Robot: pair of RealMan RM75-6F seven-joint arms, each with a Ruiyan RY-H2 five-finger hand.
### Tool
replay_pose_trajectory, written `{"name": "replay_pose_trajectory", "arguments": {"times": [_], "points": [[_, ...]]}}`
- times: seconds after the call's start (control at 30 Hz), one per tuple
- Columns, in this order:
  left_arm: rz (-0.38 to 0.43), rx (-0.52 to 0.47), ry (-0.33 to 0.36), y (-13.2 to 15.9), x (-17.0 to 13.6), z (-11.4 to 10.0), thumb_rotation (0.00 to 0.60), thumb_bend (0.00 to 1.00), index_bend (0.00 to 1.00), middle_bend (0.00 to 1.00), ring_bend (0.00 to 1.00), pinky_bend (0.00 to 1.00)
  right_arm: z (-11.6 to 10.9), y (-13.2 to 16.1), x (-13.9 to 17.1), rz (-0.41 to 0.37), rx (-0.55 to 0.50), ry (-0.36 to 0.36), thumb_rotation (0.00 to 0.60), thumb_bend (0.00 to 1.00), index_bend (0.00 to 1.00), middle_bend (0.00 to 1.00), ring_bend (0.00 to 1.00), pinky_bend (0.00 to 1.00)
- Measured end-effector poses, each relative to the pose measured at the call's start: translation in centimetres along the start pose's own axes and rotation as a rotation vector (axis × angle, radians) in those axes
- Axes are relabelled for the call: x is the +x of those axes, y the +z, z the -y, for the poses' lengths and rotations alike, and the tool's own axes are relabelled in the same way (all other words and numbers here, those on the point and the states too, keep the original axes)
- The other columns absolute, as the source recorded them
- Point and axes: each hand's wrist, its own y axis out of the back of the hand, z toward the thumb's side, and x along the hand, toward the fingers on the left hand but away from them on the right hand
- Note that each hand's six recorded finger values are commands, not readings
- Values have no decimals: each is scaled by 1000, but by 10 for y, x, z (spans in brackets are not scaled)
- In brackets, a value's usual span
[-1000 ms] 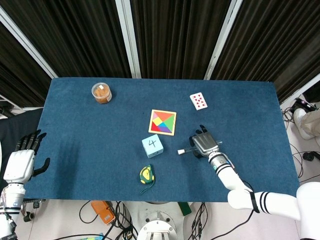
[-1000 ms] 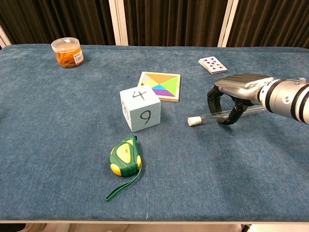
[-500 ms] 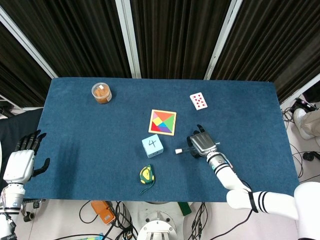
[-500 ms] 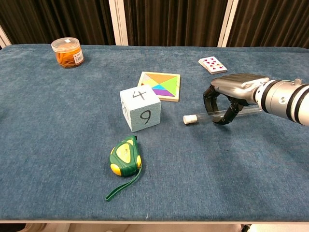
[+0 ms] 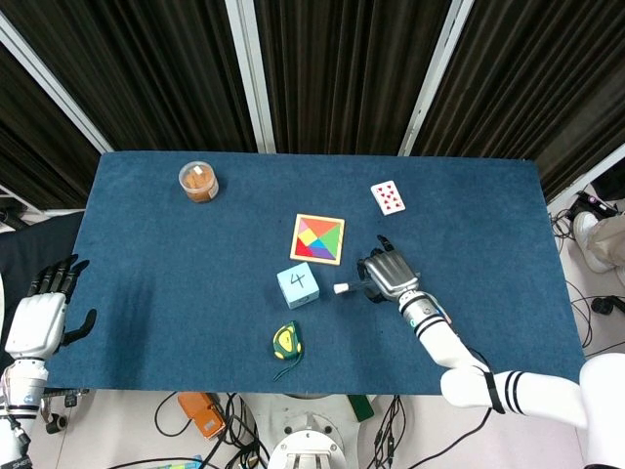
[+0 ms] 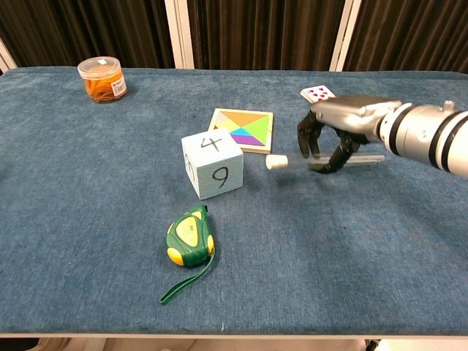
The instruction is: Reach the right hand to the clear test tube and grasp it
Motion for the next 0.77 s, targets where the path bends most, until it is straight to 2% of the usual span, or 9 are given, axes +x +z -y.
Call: {"name": "replay_pose_trajectory", "arguments": {"times": [0.3,0.53,0.77], "points": [[-6,-2,-6,-1,-1,1,600,373,81,0,0,37,-37,12,-5,-22,-49,-65,600,681,707,611,381,0],[-10,-6,-7,-1,0,1,600,373,81,0,0,37,-72,29,-15,-51,-147,-139,600,681,717,612,382,0],[-11,-7,-9,-2,0,1,600,372,81,0,0,37,-94,34,-19,-67,-243,-186,600,682,723,618,387,0]]}}
